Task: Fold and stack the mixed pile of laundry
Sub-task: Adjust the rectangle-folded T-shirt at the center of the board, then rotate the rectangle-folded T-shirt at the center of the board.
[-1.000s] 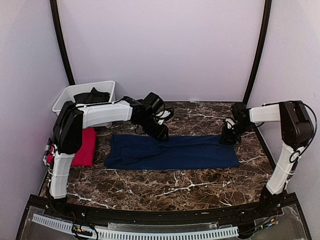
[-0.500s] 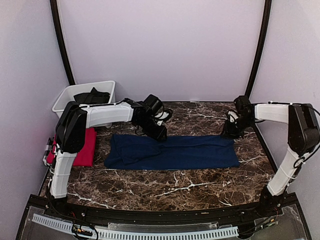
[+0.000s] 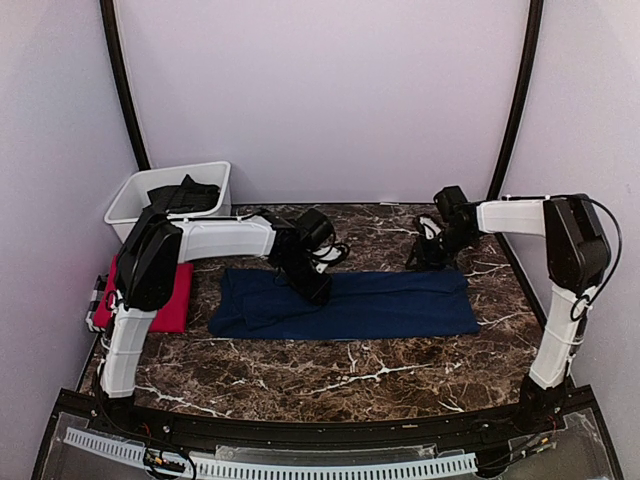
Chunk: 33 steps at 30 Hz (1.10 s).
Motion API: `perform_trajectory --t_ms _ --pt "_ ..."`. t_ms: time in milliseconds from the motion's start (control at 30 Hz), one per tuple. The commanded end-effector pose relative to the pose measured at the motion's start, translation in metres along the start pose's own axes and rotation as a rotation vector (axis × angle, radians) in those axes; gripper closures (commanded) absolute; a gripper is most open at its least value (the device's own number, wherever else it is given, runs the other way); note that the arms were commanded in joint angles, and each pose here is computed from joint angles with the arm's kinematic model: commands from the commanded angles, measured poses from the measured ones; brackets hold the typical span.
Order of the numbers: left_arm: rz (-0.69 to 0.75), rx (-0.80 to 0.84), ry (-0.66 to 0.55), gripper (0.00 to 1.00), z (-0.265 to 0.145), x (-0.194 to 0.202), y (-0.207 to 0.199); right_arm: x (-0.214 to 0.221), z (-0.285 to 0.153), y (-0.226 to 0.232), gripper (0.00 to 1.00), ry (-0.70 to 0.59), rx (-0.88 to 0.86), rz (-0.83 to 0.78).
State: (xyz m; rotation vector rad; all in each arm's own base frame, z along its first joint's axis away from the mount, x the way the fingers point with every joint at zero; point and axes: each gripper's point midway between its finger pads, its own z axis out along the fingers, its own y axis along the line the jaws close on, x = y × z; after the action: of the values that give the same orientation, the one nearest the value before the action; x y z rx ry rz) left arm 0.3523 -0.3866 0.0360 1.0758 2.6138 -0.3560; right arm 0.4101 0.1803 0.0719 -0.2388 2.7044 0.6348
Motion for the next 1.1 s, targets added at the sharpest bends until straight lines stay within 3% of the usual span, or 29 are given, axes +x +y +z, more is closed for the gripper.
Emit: perform_trajectory --t_ms 0,67,167,300,433,667,900,1067 --pt "-0.103 -0.021 -0.208 0.58 -0.094 -0.031 0.003 0.007 0.018 0.020 0.70 0.035 -0.048 -0.064" --pt "-0.210 -0.020 -0.278 0.57 -0.116 -0.031 0.011 0.014 0.023 0.020 0.72 0.053 -0.048 -0.075" --pt "-0.337 0.006 -0.270 0.57 -0.122 -0.013 0.012 0.026 0.029 0.016 0.73 0.082 -0.031 -0.080" --pt "-0.449 -0.042 -0.123 0.59 -0.087 0.041 0.021 0.041 0.032 0.006 0.76 0.112 0.009 -0.042" --pt "-0.528 -0.060 -0.056 0.61 -0.064 0.071 0.025 0.062 0.029 0.000 0.76 0.131 0.029 0.001" --pt "-0.606 -0.142 0.008 0.67 -0.034 0.087 0.062 0.095 0.015 0.000 0.76 0.168 0.022 0.073" --pt "-0.509 -0.149 -0.015 0.68 -0.007 0.039 0.094 0.147 0.000 0.029 0.75 0.195 -0.096 0.140" --pt "-0.408 -0.125 -0.101 0.65 0.005 -0.034 0.121 0.202 -0.004 0.103 0.73 0.252 -0.260 0.102"
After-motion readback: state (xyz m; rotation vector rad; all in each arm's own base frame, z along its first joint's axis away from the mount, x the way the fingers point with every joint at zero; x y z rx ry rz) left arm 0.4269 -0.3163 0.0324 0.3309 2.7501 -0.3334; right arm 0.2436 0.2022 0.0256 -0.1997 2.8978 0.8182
